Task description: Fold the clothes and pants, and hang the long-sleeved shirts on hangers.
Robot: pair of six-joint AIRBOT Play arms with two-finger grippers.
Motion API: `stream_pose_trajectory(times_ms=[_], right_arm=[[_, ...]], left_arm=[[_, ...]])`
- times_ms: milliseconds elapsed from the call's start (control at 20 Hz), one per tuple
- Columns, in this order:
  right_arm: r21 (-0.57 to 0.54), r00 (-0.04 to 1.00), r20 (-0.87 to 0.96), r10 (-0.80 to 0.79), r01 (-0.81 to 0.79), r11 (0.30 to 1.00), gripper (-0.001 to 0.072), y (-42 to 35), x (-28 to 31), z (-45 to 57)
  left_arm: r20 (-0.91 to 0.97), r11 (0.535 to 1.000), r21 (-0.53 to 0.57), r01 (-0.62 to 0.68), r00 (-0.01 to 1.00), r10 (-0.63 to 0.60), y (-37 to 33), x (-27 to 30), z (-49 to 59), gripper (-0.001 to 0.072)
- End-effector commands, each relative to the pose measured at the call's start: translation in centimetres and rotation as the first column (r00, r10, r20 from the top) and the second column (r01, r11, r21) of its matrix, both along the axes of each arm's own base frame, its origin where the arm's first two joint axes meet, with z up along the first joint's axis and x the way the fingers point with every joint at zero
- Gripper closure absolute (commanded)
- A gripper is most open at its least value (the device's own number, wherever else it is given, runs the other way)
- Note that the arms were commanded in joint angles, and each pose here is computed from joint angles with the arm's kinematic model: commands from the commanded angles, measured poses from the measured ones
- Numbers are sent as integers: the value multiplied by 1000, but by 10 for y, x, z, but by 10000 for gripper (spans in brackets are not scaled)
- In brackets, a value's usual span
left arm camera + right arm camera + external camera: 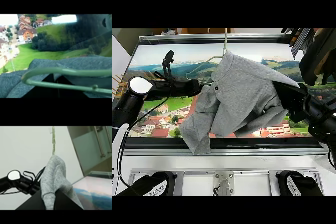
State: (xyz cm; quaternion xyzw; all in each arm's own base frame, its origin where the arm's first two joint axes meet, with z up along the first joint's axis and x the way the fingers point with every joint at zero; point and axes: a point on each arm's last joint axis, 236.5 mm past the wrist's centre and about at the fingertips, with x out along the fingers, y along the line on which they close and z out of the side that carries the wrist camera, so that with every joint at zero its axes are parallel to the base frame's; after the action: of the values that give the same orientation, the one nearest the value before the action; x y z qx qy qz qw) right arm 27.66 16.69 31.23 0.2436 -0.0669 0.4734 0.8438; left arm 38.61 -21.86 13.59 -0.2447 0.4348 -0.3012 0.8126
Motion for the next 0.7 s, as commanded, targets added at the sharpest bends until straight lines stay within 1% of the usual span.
stream_pose_trajectory(times_ms=[0,150,350,500,650], right_arm=[[10,1000,4,-10,10,1000,695,-2,2,2],[56,999,40,-25,23,998,695,-8,1,15],[12,999,36,-24,24,1000,695,-4,2,6],[-46,999,29,-29,31,998,695,0,3,-5],[-65,999,22,-45,46,997,695,-1,7,-10]], left_arm=[[43,999,-27,25,999,-23,-13,0,21,696],[41,1000,-29,-12,999,13,0,8,20,695],[39,997,-29,-71,997,72,25,20,20,695],[22,994,-26,-110,994,111,47,26,18,695],[3,991,-21,-136,991,136,64,27,15,696]])
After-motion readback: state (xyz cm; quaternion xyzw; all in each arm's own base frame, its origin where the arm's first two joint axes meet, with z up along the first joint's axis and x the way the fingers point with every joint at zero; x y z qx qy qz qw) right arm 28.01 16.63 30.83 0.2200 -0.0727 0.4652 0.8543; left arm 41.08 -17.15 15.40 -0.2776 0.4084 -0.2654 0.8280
